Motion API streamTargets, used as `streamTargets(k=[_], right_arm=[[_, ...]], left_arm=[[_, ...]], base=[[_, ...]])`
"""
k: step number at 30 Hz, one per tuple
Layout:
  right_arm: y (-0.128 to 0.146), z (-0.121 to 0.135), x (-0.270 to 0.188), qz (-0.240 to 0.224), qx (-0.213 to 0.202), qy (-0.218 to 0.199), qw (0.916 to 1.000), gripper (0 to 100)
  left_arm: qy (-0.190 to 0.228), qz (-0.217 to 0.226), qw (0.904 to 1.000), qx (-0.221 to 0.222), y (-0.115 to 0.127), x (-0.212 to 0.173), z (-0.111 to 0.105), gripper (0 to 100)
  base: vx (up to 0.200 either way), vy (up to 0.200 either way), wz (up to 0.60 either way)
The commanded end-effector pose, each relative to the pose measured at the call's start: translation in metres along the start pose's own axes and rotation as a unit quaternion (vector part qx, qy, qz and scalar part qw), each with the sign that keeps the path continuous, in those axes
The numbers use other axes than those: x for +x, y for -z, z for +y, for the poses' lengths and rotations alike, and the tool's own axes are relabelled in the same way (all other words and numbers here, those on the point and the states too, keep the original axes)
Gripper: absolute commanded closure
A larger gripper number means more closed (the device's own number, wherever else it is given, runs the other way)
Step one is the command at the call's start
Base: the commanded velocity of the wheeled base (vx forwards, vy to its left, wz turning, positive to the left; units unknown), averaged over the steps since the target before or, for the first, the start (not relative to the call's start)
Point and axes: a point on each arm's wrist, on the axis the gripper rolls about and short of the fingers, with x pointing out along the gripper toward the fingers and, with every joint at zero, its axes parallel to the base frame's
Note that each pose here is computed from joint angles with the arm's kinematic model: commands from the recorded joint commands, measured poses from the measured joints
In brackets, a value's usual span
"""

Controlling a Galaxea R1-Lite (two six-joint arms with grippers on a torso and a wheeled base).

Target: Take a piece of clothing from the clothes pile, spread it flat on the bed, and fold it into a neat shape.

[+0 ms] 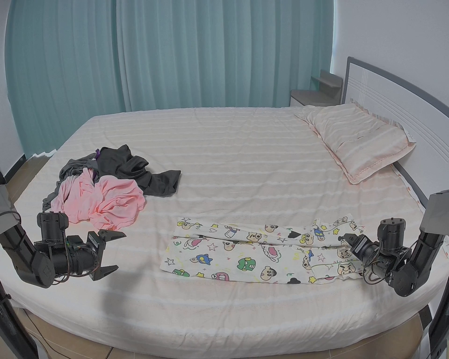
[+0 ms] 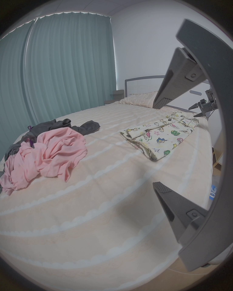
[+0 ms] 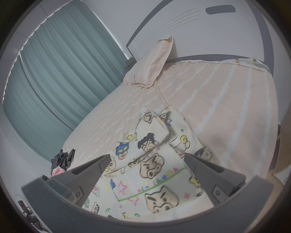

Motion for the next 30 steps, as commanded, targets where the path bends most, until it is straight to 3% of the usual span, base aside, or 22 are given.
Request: streamTargets(k=[1,9,16,23,30], right_arm=[[-0.002,0.001,-0.002,-0.004,0.001,-0.003,1.0,0],[-0.004,0.003,-0.003,-0.007,0.003,-0.006,1.0,0],[-0.01,0.007,-0.008,-0.022,0.007,-0.021,0.9995,0],[-0.01,0.007,-0.007,-0.022,0.007,-0.022,0.9995,0],[-0.007,0.011,-0.009,-0.017,0.006,-0.03,0.9994,0]], left_arm=[[-0.003,0.001,1.0,-0.002,0.0,0.001,0.002,0],[-0.004,0.008,0.9999,0.006,0.007,-0.001,0.002,0],[0.003,0.015,0.9996,0.024,0.017,0.005,-0.004,0],[-0.012,0.027,0.9977,0.061,0.048,0.024,-0.017,0],[0.025,0.062,0.9899,0.125,0.087,0.064,-0.034,0]], base=[[0.0,0.0,0.0],[0.0,0.0,0.0],[0.2,0.0,0.0],[0.143,0.0,0.0],[0.0,0.0,0.0]])
